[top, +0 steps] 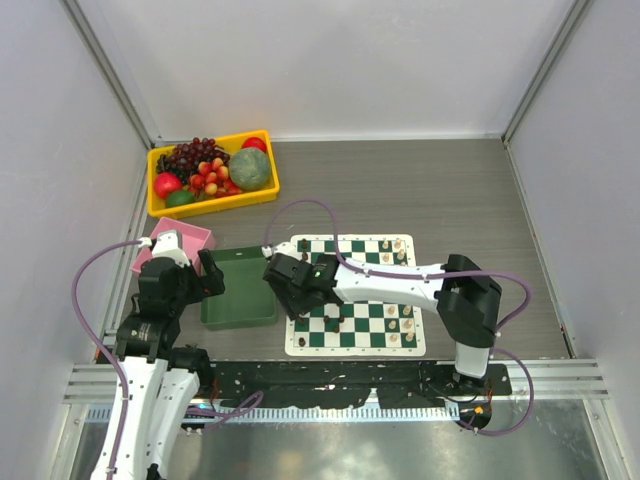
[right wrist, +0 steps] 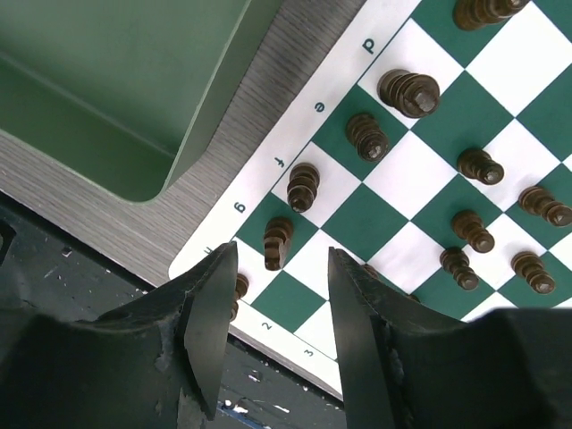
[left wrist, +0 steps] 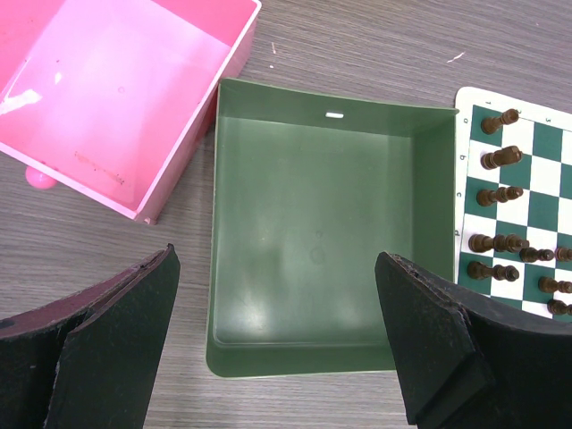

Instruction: Set up the chess pieces on the board

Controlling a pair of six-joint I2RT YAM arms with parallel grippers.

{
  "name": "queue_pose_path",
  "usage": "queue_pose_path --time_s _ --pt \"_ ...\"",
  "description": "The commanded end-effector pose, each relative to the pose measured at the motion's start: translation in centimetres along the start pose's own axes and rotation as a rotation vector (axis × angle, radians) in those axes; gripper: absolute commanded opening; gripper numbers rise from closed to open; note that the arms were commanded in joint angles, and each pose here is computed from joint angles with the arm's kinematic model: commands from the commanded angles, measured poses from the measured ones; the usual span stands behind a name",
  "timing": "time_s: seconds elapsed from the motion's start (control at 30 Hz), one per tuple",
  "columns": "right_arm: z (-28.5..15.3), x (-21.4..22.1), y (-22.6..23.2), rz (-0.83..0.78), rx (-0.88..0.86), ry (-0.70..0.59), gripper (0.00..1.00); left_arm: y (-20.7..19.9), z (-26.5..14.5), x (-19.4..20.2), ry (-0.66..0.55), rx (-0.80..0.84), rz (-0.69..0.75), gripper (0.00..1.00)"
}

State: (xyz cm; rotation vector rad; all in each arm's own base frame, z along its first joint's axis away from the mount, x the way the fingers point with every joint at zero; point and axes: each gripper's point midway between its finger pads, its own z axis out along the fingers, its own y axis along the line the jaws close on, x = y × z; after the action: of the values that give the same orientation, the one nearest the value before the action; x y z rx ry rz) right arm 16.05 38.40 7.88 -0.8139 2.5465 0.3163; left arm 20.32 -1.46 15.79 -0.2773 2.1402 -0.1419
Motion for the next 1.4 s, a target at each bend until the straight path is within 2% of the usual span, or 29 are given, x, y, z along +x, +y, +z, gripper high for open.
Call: queue_pose_path --time_s 0.0,0.7,0.93,1.37 --pt "-0.2 -2.5 0.4 0.040 0.006 -0.067 0.51 -0.4 -0.2 -0.9 -0.037 0.019 -0.004 0.99" --pt "2.7 -2.4 -0.8 0.078 0.060 -0.028 0.36 -0.4 -0.2 -1.0 -0.039 0.019 -0.003 0.99" --pt "2.5 -2.4 -1.0 0.074 0.064 -0.031 0.20 -0.4 -0.2 -0.9 -0.039 0.021 -0.002 0.99" --pt "1.0 -2.1 -1.8 0.080 0.071 -0.053 0.17 -0.4 -0.2 -1.0 -0.039 0.021 -0.003 0.99"
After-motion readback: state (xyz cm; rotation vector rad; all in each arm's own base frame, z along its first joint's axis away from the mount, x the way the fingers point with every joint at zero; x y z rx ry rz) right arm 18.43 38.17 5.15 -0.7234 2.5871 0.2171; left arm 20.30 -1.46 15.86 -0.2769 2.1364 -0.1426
